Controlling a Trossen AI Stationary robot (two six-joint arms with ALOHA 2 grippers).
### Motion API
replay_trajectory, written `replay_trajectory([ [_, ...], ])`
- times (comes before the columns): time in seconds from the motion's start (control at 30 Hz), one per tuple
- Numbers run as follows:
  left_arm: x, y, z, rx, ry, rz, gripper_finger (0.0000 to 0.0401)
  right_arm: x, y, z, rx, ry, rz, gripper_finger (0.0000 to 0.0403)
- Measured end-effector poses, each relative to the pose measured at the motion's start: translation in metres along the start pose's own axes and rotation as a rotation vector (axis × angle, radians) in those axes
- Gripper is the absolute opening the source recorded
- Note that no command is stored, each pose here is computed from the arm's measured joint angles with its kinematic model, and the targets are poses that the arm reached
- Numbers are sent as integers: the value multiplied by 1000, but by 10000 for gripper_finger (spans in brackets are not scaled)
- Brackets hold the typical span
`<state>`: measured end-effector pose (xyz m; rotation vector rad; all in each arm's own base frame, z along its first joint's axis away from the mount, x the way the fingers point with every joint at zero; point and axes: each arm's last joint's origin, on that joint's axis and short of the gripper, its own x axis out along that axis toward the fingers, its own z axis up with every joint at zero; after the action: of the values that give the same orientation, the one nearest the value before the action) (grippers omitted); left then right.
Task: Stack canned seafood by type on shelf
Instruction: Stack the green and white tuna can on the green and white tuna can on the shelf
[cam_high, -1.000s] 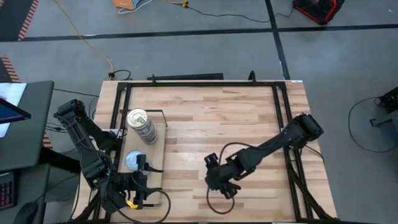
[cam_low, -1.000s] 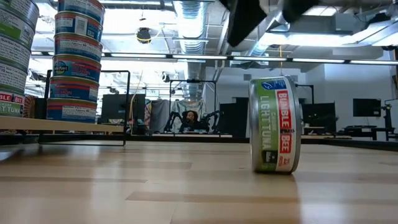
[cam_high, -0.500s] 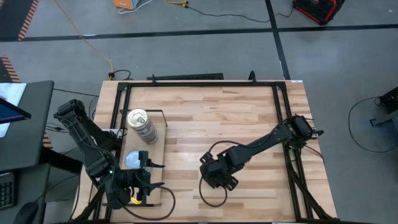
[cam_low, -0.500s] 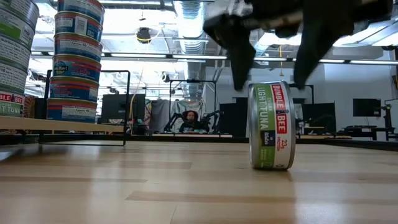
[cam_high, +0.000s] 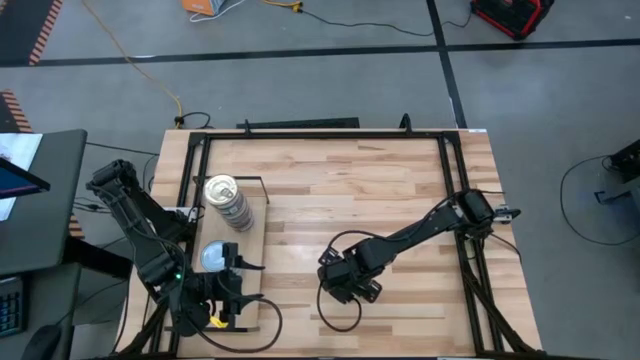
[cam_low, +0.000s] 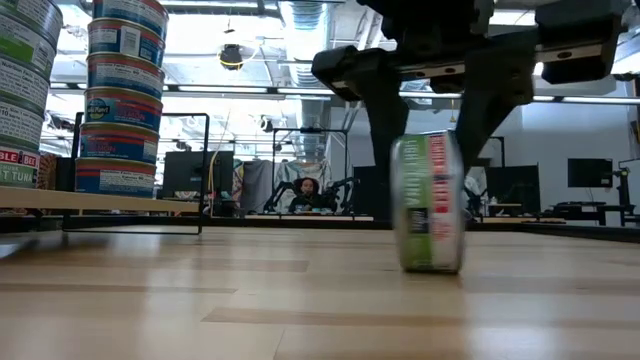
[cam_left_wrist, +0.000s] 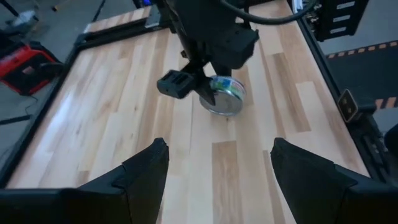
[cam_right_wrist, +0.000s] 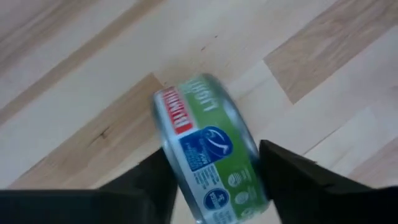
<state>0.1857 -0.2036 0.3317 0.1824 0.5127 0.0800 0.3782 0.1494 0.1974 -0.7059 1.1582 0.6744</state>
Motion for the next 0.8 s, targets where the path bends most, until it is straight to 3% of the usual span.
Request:
replay_trajectory([
  [0.17,0,0,0,6,-9,17,272,0,-3,-2,61,2,-2,157],
  [0.37,8,-2,-4,82,25,40,272,-21,-25,-7,278,-51,-15,157],
  [0.63,13,-7,-14,374,72,91,272,-89,-80,-28,658,-388,107,160],
  [0.8,1,-14,-15,613,12,167,272,-112,-110,-45,802,-610,229,173],
])
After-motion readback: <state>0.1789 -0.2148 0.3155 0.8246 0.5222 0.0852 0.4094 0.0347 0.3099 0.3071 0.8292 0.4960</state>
